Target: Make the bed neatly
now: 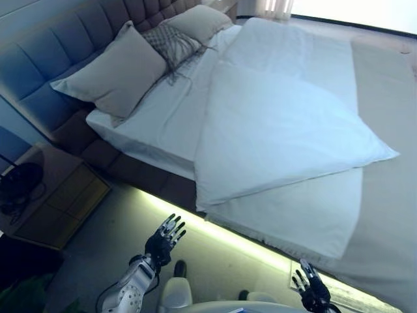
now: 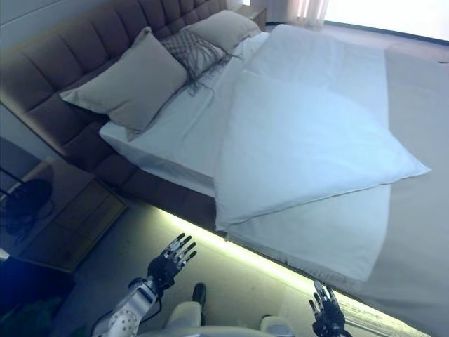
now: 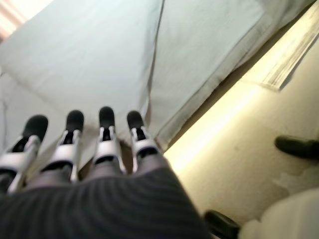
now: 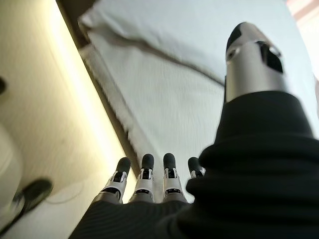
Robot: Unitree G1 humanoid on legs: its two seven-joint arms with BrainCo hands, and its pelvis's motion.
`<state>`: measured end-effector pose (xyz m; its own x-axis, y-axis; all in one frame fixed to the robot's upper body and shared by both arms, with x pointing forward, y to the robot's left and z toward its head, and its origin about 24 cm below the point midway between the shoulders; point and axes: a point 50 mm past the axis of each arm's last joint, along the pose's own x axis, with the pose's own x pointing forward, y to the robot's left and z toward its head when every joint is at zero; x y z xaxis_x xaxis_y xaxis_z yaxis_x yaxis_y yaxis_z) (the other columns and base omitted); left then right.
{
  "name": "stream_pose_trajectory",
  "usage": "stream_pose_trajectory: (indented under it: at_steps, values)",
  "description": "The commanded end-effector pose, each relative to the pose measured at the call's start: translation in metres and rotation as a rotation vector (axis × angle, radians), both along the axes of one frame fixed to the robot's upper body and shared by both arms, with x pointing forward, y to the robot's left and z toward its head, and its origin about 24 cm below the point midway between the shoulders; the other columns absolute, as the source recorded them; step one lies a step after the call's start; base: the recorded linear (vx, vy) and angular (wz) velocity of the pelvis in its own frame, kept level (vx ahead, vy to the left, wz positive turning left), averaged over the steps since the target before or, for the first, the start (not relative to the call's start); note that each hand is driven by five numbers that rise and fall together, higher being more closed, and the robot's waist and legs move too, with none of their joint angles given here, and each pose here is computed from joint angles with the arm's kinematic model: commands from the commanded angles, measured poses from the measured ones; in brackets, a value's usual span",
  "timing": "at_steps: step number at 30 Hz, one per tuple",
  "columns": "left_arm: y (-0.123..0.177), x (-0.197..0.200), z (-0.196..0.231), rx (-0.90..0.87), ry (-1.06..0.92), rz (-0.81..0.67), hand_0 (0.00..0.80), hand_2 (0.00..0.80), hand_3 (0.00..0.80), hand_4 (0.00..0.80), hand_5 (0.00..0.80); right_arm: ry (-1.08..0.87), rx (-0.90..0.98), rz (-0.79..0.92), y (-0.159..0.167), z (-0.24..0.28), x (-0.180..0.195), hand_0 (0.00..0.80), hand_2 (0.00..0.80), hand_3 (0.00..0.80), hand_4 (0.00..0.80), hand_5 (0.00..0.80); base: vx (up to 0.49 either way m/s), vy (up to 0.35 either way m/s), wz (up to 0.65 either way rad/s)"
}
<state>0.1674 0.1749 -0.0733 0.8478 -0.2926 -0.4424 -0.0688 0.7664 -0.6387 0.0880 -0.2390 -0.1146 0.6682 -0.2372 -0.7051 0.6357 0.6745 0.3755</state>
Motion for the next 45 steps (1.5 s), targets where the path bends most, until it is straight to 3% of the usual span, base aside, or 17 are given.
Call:
stream_pose_trajectory:
  at_steps: [1, 13, 36, 45]
  values:
    - [0.008, 0.003, 0.01, 0.058, -0.066, -0.004, 0.0, 0.0, 0.0, 0.0, 0.0, -0.097, -0.022, 0.073, 0.011, 0.015, 0.016, 0.0, 0.0, 0.0, 0.0, 0.0, 0.551, 0.326, -0.79]
    - [0.02, 0.017, 0.017, 0.143, -0.093, -0.024, 0.0, 0.0, 0.0, 0.0, 0.0, -0.172, 0.047, 0.092, 0.043, 0.025, 0.034, 0.0, 0.0, 0.0, 0.0, 0.0, 0.382, 0.201, -0.28]
    - [0.012, 0.007, 0.007, 0.061, -0.039, -0.04, 0.0, 0.0, 0.0, 0.0, 0.0, -0.124, 0.011, 0.006, 0.009, 0.021, 0.039, 0.0, 0.0, 0.0, 0.0, 0.0, 0.185, -0.199, 0.06]
    - [0.01, 0.005, 0.005, 0.024, -0.035, -0.005, 0.0, 0.0, 0.0, 0.0, 0.0, -0.07, -0.017, 0.124, 0.011, 0.013, 0.039, 0.0, 0.0, 0.0, 0.0, 0.0, 0.094, -0.146, -0.16]
